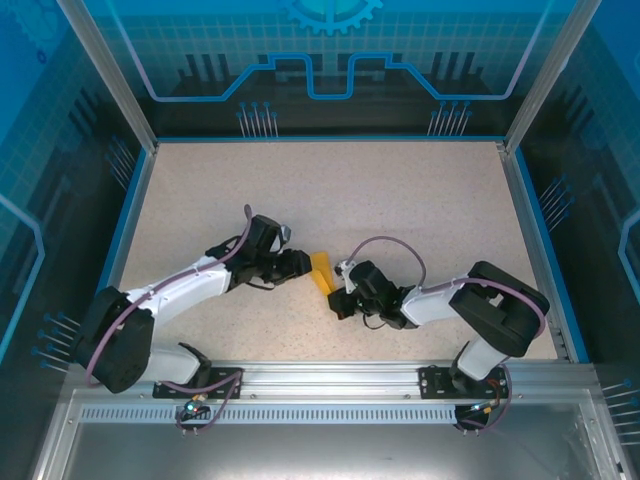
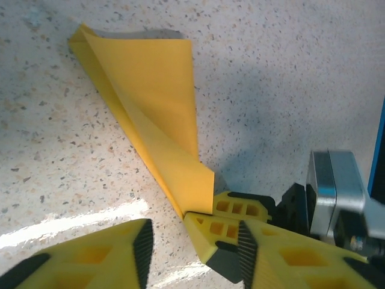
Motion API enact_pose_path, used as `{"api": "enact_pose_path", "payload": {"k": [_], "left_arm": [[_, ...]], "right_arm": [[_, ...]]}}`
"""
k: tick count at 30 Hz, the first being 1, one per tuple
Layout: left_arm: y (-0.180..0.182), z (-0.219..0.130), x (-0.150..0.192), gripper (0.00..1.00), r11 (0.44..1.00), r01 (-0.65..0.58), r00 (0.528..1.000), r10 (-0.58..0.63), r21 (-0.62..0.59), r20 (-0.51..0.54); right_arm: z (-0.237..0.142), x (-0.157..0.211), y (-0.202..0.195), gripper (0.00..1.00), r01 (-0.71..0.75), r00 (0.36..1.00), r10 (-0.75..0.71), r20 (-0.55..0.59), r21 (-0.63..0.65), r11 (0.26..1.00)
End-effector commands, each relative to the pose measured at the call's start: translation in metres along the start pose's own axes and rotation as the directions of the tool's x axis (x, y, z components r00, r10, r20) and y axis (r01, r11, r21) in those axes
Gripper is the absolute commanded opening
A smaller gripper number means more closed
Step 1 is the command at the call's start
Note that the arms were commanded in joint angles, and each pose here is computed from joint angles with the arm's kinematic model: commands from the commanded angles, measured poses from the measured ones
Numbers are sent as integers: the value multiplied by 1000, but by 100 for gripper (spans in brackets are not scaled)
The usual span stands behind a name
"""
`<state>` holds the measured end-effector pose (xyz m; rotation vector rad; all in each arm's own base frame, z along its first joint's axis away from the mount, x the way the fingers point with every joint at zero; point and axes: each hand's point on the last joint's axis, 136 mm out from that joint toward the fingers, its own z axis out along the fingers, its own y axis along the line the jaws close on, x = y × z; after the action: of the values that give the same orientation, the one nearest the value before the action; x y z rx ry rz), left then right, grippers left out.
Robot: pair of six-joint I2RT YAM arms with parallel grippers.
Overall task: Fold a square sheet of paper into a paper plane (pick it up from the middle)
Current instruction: Fold the wing for the fifth time at the center of the table.
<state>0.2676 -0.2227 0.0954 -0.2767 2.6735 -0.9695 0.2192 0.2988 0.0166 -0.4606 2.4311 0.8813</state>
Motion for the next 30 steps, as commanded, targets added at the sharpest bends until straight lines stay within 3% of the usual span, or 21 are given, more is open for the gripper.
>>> {"api": "enact_pose_path", "payload": {"k": [1,6,15,30], "left_arm": [[-10,1,1,41,996,-23,1000,23,82,1],[-21,19,11,36,983,-35,995,51,180,-84],[-36,39,11,35,960,-30,989,70,280,-132],[-17,75,17,36,970,-27,981,73,243,-182]], "right_arm": [[2,2,8,6,-103,994,100,-33,-101,990],[4,3,5,6,-194,978,183,-99,-119,974],[2,10,-11,8,-288,952,277,-133,-71,955],[8,21,-19,10,-349,928,339,-155,-42,936]]}}
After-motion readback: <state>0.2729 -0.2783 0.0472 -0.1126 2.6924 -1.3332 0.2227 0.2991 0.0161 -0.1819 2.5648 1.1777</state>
